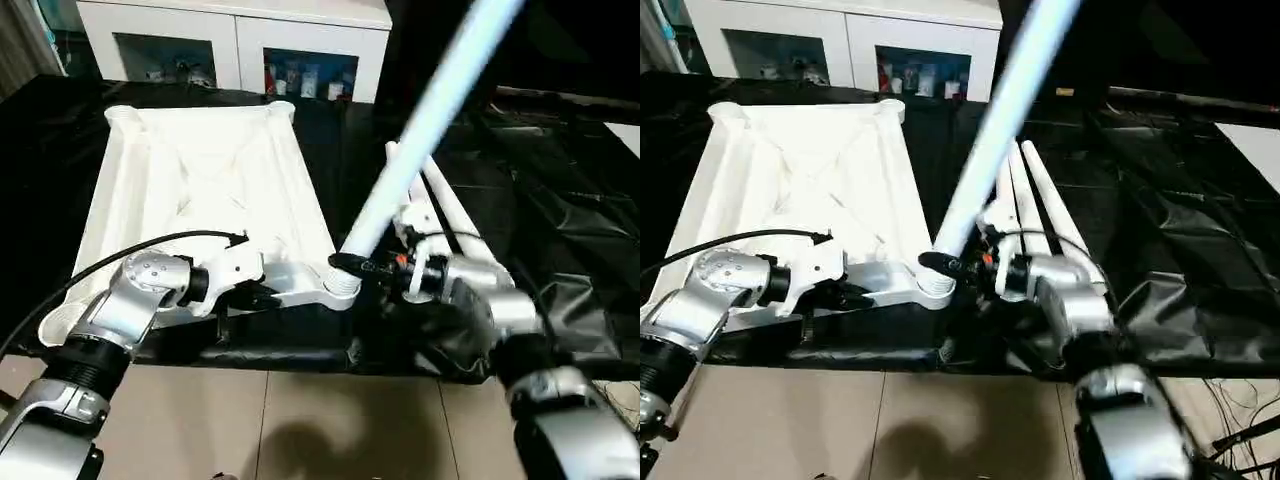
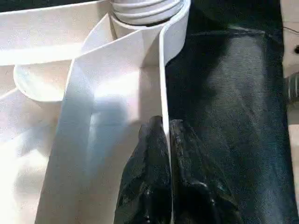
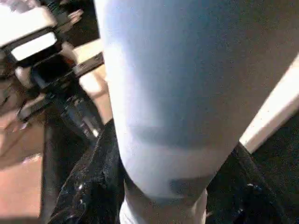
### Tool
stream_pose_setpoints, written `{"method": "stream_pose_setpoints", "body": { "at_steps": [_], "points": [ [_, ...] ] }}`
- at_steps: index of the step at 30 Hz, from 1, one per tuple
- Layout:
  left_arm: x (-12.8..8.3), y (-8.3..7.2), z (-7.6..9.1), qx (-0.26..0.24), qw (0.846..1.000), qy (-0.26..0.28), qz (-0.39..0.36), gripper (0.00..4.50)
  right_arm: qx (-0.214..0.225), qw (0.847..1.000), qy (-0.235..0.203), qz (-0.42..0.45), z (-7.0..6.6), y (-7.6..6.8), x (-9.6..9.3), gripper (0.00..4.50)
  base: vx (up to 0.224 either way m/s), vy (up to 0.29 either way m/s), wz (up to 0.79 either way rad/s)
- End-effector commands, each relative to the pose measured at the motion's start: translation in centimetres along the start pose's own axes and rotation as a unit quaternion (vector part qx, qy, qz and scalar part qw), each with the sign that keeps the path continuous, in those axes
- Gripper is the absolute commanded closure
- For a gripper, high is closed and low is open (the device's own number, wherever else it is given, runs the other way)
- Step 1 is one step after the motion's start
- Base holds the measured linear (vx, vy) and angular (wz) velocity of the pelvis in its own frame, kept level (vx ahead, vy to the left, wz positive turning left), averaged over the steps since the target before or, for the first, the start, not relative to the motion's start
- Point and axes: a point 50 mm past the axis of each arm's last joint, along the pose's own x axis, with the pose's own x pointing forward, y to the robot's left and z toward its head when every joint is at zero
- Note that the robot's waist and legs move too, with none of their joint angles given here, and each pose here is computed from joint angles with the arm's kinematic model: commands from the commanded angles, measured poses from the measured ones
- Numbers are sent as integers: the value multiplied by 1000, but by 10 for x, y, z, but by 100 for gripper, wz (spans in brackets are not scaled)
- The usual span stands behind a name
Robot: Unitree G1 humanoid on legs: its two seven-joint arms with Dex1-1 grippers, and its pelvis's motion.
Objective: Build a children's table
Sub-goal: Insert table leg to table base
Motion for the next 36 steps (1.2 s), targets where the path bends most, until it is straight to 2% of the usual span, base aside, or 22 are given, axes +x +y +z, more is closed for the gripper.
{"method": "stream_pose_setpoints", "body": {
  "at_steps": [1,6,11,16,21,24,29,33,36],
  "points": [
    [2,2,6,20,1000,1,-7,450,14,999,44,25,-14,4,1,262,0,0,0],
    [4,4,8,24,1000,8,-13,450,-4,995,80,55,-10,3,6,262,0,0,0],
    [6,5,9,27,999,15,-11,450,-10,994,83,73,-5,5,11,262,0,0,0],
    [7,6,10,28,999,15,-7,450,-12,993,91,79,-6,6,15,262,0,0,0],
    [7,7,10,26,1000,15,-8,450,6,996,86,31,-14,-2,11,262,0,0,0],
    [7,6,9,26,999,18,-12,450,9,997,82,8,-14,-7,6,262,0,0,0],
    [6,5,7,27,999,21,-17,450,8,995,97,24,-7,-11,-2,262,0,0,0],
    [6,5,7,26,999,22,-17,450,9,991,127,42,-13,-9,-5,262,0,0,0],
    [6,5,7,26,999,23,-18,450,10,990,133,40,-15,-10,-6,262,0,0,0]
  ]
}}
